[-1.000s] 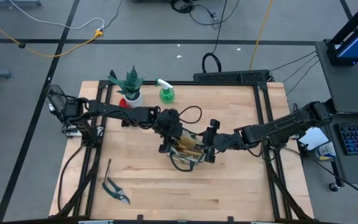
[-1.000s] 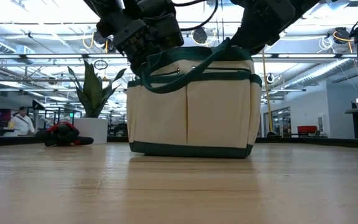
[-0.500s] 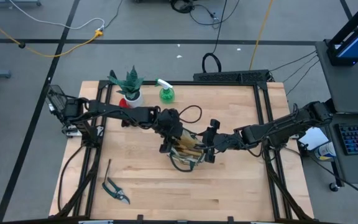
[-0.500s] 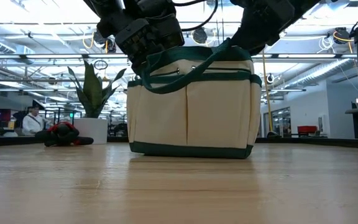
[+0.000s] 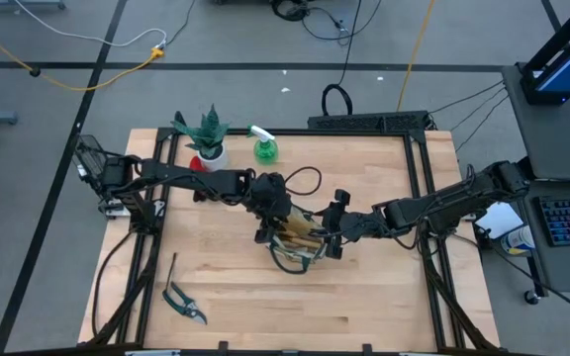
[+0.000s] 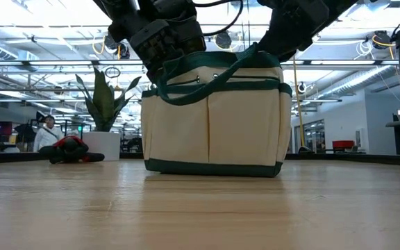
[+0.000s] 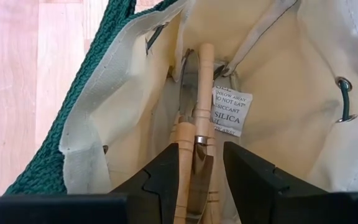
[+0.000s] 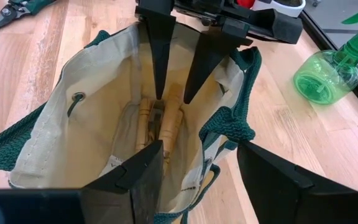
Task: Pick & Place Garden tools in Gardening bag
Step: Put the dark green scissors into the gardening bag
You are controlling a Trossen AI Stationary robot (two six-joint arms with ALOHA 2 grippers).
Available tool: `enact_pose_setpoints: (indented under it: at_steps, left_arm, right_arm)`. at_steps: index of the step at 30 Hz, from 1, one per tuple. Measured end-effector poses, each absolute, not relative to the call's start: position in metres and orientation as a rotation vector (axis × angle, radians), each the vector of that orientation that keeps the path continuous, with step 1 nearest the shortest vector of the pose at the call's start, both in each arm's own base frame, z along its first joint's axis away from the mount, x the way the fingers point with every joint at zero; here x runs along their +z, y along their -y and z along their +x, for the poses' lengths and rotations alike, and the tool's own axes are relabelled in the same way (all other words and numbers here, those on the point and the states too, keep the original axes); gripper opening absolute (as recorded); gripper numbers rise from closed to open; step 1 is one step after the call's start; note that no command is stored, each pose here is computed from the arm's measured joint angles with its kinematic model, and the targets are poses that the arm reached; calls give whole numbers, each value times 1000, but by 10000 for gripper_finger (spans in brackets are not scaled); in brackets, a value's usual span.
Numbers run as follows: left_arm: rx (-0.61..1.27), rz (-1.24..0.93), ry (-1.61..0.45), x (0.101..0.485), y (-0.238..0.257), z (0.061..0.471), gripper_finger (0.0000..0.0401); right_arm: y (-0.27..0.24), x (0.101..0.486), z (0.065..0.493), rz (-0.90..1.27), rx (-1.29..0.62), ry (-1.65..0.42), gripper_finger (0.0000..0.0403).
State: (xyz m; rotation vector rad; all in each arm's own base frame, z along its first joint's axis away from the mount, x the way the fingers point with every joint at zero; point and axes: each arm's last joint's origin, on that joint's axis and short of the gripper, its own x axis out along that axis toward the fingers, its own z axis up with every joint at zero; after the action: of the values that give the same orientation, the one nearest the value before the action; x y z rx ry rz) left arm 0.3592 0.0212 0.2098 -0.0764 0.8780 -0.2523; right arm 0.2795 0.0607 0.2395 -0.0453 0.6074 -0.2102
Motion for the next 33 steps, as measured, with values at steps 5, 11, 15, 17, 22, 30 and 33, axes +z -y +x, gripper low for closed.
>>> enact_pose_setpoints:
  at_steps: [5, 11, 15, 17, 22, 30, 33]
  left_arm:
    - [-251, -79, -878, 210, -21, 359, 131]
    - [-252, -76, -863, 214, -21, 358, 131]
    - [-262, -52, -830, 224, -19, 355, 131]
    - [-269, -38, -813, 231, -17, 352, 131]
    - [-279, -24, -771, 251, -12, 341, 131]
    - [-297, -3, -696, 287, -4, 317, 131]
    - [-262, 12, -703, 298, 1, 305, 131]
  right_arm:
    - [-61, 240, 280, -45, -210, -607, 196]
    - [-61, 240, 280, -45, -210, -608, 196]
    - [-61, 240, 280, -45, -210, -608, 196]
    - [-61, 239, 279, -46, -210, -609, 196]
    - [-61, 239, 279, -46, -211, -609, 196]
    - [-61, 236, 279, -41, -210, -595, 196]
    - [-60, 225, 276, -33, -209, -576, 196]
